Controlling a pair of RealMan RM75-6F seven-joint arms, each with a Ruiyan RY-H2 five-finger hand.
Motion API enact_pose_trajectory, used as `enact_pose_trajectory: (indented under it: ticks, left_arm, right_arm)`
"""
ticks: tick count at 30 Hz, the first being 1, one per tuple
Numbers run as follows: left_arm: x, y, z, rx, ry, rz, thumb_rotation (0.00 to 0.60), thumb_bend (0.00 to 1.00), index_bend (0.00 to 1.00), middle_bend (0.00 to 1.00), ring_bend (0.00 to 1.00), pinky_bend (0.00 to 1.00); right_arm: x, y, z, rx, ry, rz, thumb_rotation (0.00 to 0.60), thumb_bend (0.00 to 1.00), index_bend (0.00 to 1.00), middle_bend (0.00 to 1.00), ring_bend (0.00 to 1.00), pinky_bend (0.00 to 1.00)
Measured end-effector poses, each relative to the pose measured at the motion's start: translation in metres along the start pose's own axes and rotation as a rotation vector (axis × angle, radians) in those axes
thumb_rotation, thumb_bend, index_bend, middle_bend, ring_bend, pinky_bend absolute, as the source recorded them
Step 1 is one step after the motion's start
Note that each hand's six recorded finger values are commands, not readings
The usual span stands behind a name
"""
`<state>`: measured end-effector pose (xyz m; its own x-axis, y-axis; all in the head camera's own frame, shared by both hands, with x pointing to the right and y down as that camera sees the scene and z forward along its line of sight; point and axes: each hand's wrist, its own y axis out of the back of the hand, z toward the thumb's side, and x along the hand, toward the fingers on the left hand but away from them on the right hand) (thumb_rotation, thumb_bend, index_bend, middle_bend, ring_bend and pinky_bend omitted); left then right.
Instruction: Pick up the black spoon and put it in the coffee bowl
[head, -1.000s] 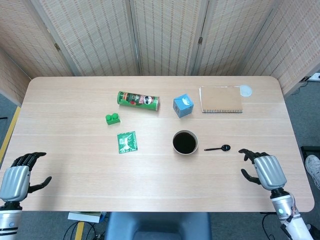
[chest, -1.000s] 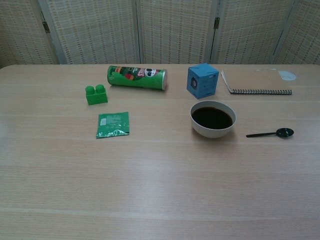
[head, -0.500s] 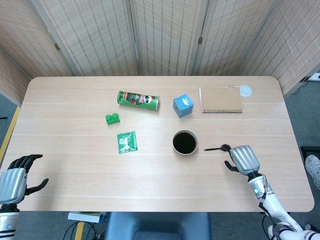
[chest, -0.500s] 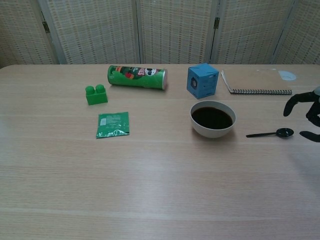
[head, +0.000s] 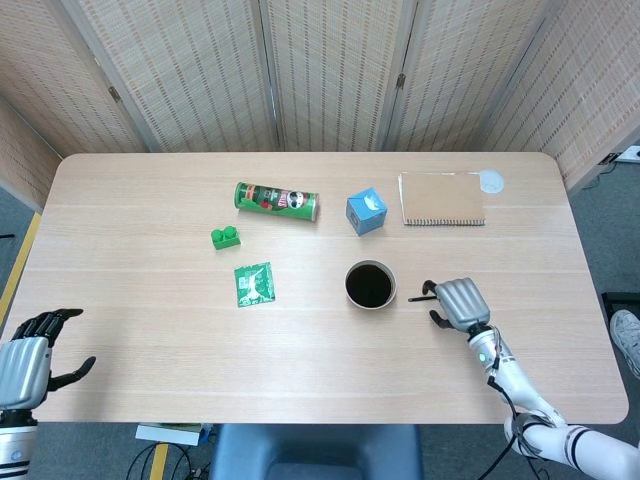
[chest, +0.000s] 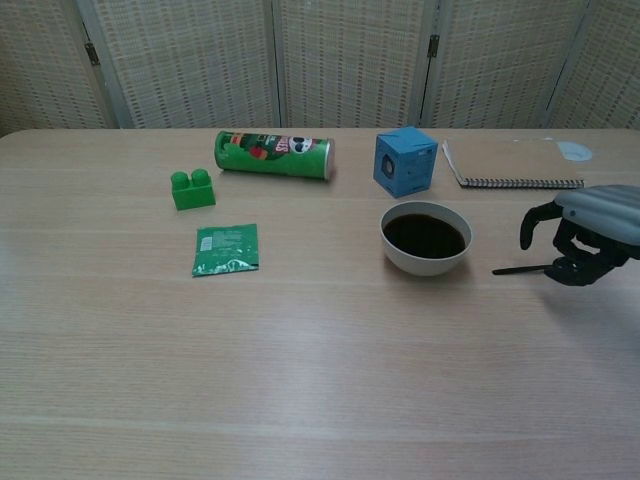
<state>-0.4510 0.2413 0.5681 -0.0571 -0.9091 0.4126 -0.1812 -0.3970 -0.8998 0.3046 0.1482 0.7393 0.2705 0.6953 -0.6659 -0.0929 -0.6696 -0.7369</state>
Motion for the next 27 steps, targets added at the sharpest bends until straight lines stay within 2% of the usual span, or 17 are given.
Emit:
enact_pose_trajectory:
  ticks: [14, 27]
  left_arm:
    - [0.000, 0.001, -0.002, -0.006, 0.004, 0.002, 0.600, 0.23, 0.28, 0.29, 0.25, 0.27]
    - [-0.001, 0.001, -0.004, -0.002, 0.010, 0.002, 0.600, 0.23, 0.28, 0.29, 0.25, 0.27]
  right_arm:
    - [-0.033, -0.011, 0.010, 0.009, -0.009, 0.023, 0.600, 0.30, 0.48, 0.86, 1.00, 1.00]
    - [-0.043, -0.017, 0.017, 0.007, -0.005, 0.032, 0.600, 0.30, 0.49, 0.86, 1.00, 1.00]
